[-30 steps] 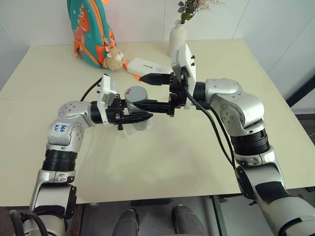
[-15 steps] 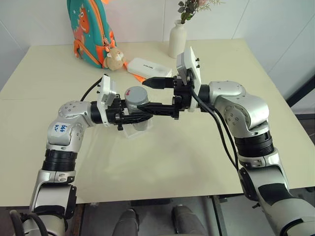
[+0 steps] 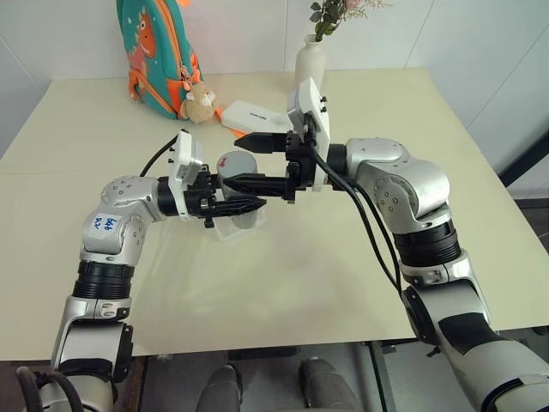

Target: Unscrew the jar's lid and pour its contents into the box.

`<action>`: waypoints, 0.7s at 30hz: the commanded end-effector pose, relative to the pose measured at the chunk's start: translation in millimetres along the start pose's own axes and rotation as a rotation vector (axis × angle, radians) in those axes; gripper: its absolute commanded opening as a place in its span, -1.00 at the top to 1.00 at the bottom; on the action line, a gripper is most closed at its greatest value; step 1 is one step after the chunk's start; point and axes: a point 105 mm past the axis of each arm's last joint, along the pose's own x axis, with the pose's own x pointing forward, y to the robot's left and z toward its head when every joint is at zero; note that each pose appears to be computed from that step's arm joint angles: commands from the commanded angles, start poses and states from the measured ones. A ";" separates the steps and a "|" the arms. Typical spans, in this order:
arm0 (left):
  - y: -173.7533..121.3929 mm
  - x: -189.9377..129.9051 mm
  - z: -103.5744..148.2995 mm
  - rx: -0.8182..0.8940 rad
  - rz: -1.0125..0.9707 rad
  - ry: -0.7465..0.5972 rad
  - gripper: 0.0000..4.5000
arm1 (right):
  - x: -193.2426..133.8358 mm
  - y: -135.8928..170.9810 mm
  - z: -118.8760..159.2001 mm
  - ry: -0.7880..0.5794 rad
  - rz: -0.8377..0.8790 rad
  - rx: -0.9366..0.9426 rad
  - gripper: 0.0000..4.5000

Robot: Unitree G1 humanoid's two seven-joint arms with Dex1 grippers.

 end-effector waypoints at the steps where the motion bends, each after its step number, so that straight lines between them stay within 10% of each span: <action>1: -3.1 -2.4 13.2 0.048 -0.005 -0.028 0.13 | 4.6 5.2 11.2 -0.015 0.026 -0.038 -0.82; 6: -3.6 -2.5 12.7 0.046 -0.003 -0.028 0.13 | 5.6 5.9 18.6 -0.051 0.023 -0.047 -0.21; 21: -3.1 -7.2 8.2 0.044 0.010 -0.005 0.13 | -8.5 18.1 56.5 -0.313 0.049 0.238 -0.21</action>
